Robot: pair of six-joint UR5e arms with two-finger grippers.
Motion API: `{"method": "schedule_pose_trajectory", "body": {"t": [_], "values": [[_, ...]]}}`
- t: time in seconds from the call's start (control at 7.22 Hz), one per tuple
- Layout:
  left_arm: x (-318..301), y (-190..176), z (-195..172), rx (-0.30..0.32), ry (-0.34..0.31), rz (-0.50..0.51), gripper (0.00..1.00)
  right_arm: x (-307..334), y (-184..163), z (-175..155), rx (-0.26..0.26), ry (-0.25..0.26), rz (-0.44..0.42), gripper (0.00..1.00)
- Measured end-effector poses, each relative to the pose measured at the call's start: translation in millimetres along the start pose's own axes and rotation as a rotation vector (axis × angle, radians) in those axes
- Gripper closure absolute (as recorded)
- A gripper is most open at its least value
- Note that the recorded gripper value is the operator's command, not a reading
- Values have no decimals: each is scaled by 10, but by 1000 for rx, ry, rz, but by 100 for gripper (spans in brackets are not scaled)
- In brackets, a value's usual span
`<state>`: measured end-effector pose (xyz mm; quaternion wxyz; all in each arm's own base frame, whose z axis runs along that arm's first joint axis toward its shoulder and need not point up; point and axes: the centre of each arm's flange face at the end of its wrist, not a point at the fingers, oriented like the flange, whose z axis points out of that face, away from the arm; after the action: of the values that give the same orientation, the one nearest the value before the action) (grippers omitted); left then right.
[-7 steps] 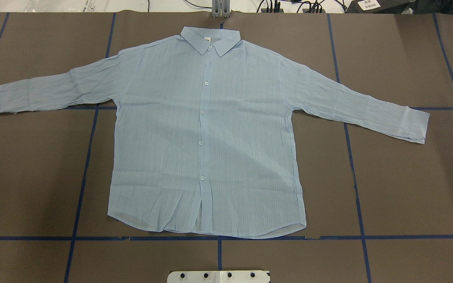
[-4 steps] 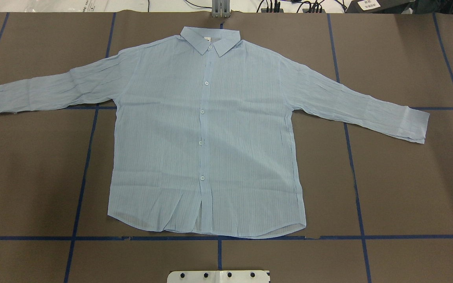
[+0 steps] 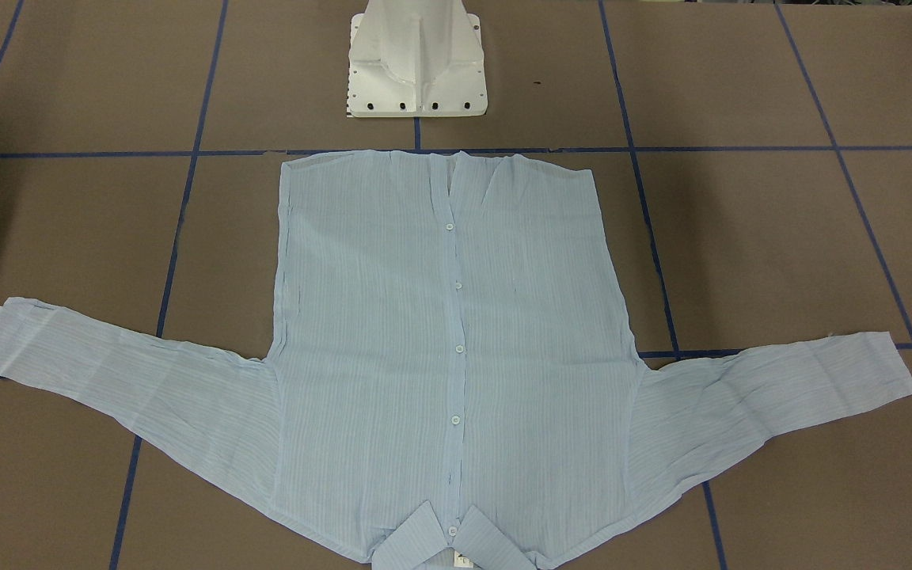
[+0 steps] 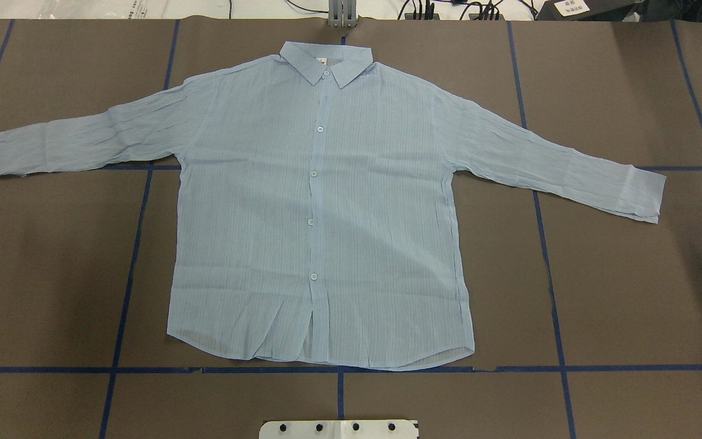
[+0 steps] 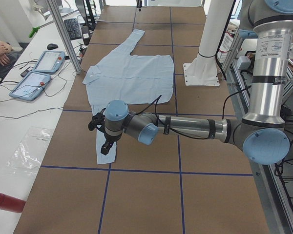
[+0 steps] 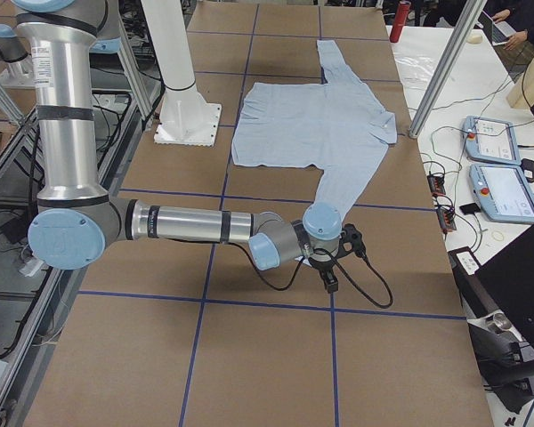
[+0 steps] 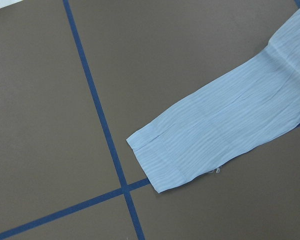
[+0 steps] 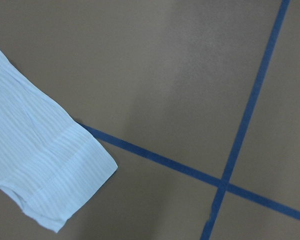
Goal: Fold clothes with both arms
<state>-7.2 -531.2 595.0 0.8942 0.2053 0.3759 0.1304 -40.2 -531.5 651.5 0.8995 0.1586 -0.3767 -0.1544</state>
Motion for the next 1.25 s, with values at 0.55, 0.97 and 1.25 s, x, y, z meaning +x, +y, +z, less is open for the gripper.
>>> {"method": "schedule_pose_trajectory", "body": {"t": [0.55, 0.97, 1.25], "values": [[-17, 24, 76, 12, 1, 18, 0, -495, -334, 798, -42, -2, -144, 0], [-11, 6, 71, 14, 2, 19, 1, -623, -315, 1066, -88, -24, -159, 34], [-9, 3, 71, 14, 3, 19, 1, -622, -309, 1132, -102, -28, -155, 77]]}}
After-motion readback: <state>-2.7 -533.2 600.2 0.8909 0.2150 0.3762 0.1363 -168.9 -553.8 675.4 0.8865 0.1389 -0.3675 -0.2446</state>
